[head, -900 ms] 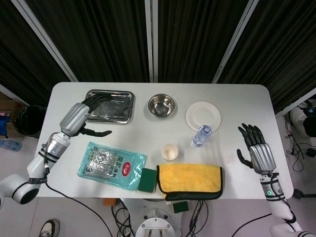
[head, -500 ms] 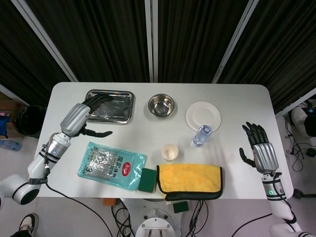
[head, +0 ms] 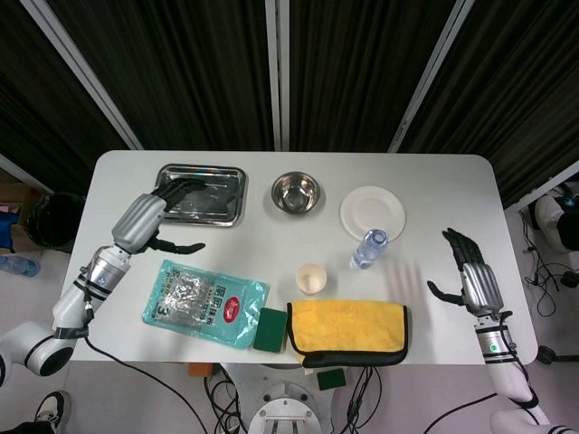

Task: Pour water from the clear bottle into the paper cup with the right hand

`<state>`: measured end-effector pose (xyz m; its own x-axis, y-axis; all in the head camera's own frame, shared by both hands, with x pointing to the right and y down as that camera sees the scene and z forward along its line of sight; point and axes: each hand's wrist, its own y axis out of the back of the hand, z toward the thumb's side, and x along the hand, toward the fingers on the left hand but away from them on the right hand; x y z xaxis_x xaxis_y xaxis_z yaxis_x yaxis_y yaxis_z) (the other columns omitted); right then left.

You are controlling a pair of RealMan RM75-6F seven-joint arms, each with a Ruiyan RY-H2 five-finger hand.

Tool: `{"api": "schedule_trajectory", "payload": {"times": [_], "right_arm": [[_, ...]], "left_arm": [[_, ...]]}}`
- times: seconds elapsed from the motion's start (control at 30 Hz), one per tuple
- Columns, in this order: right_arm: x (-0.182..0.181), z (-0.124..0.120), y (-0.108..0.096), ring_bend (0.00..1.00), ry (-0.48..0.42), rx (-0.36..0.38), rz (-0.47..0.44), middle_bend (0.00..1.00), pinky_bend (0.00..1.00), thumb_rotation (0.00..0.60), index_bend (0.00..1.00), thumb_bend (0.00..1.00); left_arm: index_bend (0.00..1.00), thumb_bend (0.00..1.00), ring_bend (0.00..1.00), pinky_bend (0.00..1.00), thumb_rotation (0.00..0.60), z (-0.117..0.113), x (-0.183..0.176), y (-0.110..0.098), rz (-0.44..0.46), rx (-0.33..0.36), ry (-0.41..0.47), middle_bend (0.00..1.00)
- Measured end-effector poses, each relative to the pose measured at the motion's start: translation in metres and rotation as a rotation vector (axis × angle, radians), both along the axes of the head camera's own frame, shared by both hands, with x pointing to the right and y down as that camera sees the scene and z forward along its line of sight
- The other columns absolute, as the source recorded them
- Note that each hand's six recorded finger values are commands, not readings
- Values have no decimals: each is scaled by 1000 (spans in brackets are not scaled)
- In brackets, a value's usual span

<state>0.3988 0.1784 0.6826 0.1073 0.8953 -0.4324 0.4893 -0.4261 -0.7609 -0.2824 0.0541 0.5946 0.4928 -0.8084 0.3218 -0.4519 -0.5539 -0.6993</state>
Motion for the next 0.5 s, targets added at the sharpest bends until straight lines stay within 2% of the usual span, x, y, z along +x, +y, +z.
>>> {"api": "schedule_trajectory", "payload": {"times": [0.1, 0.17, 0.37, 0.5], "right_arm": [[-5, 10, 0, 0, -72, -79, 31, 0, 0, 600, 0, 82], [-9, 17, -2, 0, -128, -128, 55, 0, 0, 600, 0, 62], [-26, 36, -14, 0, -279, -223, 111, 0, 0, 600, 0, 55], [-40, 48, -24, 0, -344, -263, 119, 0, 0, 600, 0, 56]], "left_arm": [[165, 89, 120, 194, 368, 4, -2, 2, 5, 3, -20, 151], [166, 90, 120, 191, 365, 7, -3, 3, 14, 21, -50, 151], [167, 89, 120, 188, 362, 20, -7, 10, 42, 77, -150, 151], [167, 89, 120, 187, 362, 22, -9, 12, 53, 106, -185, 151]]}}
